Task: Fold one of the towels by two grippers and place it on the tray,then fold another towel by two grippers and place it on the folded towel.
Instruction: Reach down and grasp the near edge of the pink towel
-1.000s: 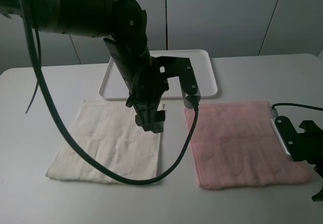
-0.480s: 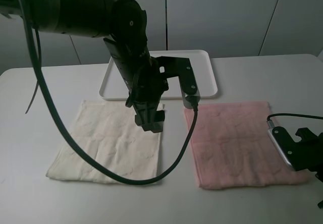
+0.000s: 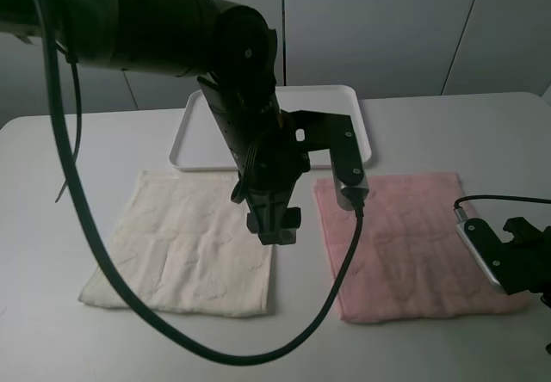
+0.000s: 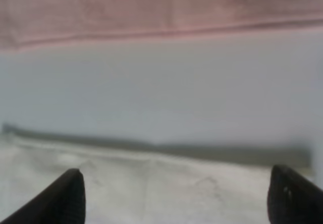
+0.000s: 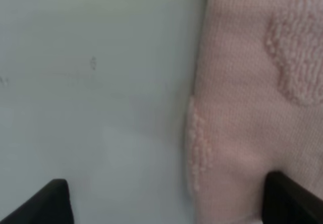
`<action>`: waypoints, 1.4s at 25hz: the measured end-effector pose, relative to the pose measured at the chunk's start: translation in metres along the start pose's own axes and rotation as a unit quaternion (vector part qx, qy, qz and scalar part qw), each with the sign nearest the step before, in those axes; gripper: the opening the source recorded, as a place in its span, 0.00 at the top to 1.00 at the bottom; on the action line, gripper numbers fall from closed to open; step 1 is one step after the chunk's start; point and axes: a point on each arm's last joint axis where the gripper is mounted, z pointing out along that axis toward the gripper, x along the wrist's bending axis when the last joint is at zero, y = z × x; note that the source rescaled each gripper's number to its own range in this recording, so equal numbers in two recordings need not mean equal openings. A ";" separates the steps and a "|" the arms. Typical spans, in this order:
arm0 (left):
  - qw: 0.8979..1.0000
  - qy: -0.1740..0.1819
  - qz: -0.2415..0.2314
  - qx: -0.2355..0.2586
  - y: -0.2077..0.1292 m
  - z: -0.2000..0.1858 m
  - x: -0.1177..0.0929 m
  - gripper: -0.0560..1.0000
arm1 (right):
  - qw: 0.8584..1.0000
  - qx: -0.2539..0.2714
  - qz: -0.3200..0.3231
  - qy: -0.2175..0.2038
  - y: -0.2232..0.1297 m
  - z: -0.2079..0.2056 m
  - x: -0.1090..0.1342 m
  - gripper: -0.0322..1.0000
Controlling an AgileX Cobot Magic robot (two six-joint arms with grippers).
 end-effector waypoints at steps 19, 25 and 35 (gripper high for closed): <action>0.996 -0.061 0.047 0.046 0.067 0.066 -0.102 0.07 | 1.000 0.002 0.007 -0.002 0.000 0.000 0.000 0.17; 0.994 -0.070 0.037 0.072 0.079 0.082 -0.101 0.07 | 1.000 0.002 0.007 -0.002 0.000 0.000 0.000 0.17; 0.994 -0.061 0.035 0.089 0.080 0.096 -0.104 0.07 | 1.000 0.002 0.009 -0.003 0.000 0.000 -0.001 0.17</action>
